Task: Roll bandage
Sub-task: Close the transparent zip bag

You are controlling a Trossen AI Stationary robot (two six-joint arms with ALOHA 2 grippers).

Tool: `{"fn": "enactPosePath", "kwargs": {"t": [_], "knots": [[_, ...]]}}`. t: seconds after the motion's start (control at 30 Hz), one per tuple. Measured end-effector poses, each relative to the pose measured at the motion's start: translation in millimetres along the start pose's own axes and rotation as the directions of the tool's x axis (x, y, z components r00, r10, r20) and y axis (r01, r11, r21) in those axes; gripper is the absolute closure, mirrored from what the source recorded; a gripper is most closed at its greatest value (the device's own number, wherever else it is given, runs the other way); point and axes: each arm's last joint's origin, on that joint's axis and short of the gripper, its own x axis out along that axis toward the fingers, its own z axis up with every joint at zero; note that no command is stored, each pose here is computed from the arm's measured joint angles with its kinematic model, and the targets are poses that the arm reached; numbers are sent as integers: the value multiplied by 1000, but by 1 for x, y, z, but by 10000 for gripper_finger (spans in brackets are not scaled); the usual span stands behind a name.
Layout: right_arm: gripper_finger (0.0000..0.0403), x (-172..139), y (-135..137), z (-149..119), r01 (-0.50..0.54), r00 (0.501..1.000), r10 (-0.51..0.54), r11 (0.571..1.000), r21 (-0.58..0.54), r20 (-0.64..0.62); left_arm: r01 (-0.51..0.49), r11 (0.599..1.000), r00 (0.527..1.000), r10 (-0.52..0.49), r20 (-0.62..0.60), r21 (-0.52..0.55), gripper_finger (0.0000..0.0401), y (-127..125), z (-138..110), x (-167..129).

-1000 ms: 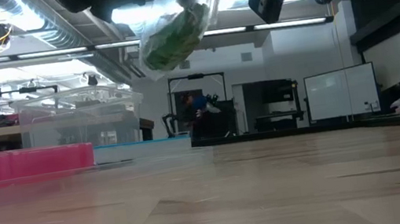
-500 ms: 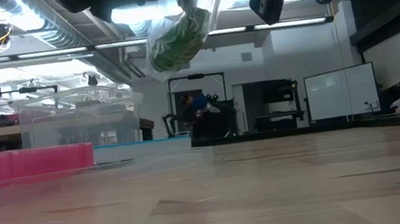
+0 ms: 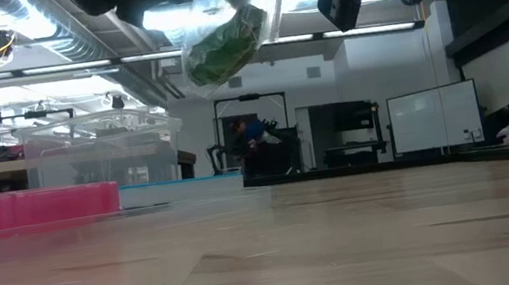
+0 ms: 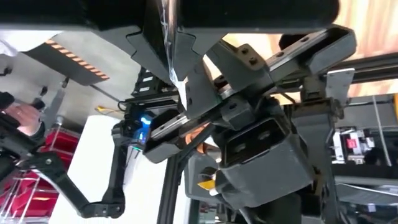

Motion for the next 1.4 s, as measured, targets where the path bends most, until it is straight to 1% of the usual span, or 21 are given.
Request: {"fn": "enactPosePath", "kwargs": {"t": [0.17,0.33,0.4,0.5,0.57,0.73,0.87,0.97,1.13,1.4], "knots": [[401,0,0,0,-10,1000,10,1000,0,3,28,999,1000,-28,-6,27,379,-8,0,4],[401,0,0,0,-9,1000,9,1000,0,4,51,999,998,-50,-45,9,336,-15,-5,8],[401,0,0,0,-10,1000,10,1000,-1,7,57,998,997,-56,-60,17,317,-16,-7,9],[401,0,1,1,-11,1000,11,1000,-1,12,48,998,997,-45,-64,47,295,-18,-7,10],[401,0,1,1,-10,1000,10,1000,-1,19,24,997,998,-20,-63,74,286,-18,-7,10],[402,0,1,1,-19,1000,19,1000,-1,18,-64,989,995,73,-65,132,284,-16,-8,10],[402,0,2,2,-31,999,31,1000,-2,17,-121,981,989,132,-65,151,288,-13,-8,9],[402,0,2,2,-39,999,39,999,-2,12,-131,981,987,143,-78,146,289,-11,-9,9],[402,0,2,1,-58,998,58,998,-1,-3,-154,981,976,170,-136,121,289,-10,-15,8],[402,0,2,1,-64,998,64,998,-2,-7,-138,984,979,153,-135,116,290,-15,-16,11]]}}
